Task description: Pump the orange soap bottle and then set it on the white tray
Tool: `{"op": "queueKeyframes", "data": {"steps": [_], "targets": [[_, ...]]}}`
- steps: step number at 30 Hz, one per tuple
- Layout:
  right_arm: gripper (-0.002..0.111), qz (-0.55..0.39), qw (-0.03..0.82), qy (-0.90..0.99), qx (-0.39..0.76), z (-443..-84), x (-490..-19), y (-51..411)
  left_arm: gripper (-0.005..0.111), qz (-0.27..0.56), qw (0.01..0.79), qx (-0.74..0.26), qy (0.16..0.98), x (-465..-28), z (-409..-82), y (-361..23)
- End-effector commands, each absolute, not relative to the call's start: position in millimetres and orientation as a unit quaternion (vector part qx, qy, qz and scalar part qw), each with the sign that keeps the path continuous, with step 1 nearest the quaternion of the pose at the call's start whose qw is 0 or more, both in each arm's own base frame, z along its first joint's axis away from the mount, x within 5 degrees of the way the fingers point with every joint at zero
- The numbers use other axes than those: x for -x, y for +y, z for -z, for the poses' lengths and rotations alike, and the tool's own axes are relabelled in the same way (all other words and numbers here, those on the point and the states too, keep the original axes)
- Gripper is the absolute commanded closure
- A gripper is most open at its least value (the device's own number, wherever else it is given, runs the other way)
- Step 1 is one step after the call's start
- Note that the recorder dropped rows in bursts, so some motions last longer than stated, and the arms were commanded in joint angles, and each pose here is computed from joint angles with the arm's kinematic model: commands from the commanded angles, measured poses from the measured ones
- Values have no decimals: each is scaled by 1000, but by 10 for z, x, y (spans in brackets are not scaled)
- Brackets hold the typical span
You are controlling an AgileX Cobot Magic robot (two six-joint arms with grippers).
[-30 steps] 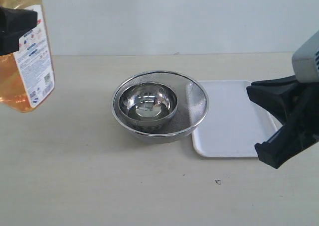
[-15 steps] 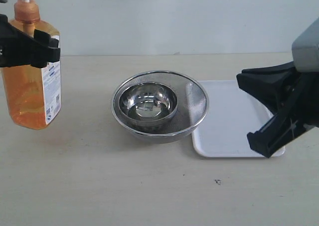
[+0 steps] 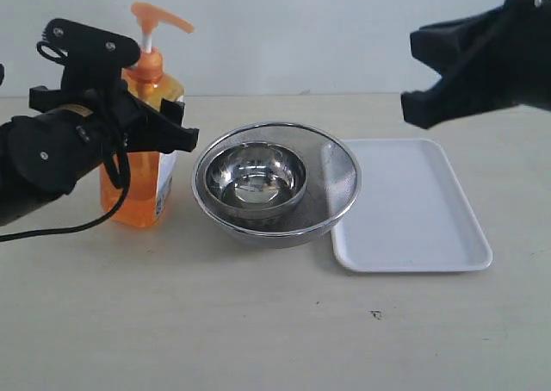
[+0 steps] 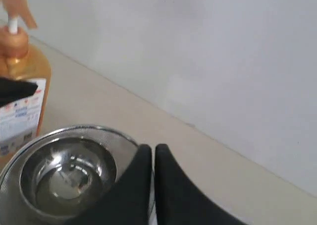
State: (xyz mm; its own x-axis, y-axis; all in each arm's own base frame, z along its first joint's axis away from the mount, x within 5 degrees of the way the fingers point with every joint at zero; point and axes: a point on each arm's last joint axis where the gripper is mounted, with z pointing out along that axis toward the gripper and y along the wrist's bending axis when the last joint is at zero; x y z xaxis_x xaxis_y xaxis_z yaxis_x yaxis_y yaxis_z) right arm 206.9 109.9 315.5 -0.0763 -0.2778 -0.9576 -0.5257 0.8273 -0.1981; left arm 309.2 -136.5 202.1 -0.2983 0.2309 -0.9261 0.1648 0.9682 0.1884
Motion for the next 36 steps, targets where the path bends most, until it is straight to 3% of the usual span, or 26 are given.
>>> {"op": "queueKeyframes", "data": {"steps": [1,7,19,29,36], "targets": [[108,-98,645,706,275,-3390,-2298,1200,102,-47,623,-127,770,-3150,-2089,-1387],[108,-90,656,687,299,-3586,-2595,1422,102,-51,624,-140,767,-3165,-2051,-1403],[108,-116,668,626,386,-3845,-2836,2322,102,-79,631,-140,759,-3234,-1877,-1404],[108,-93,616,656,425,-3593,-3005,2902,102,-61,632,-139,760,-3324,-1973,-1482],[108,-94,604,660,437,-3486,-2985,2998,102,-61,629,-142,762,-3323,-1966,-1484]]}}
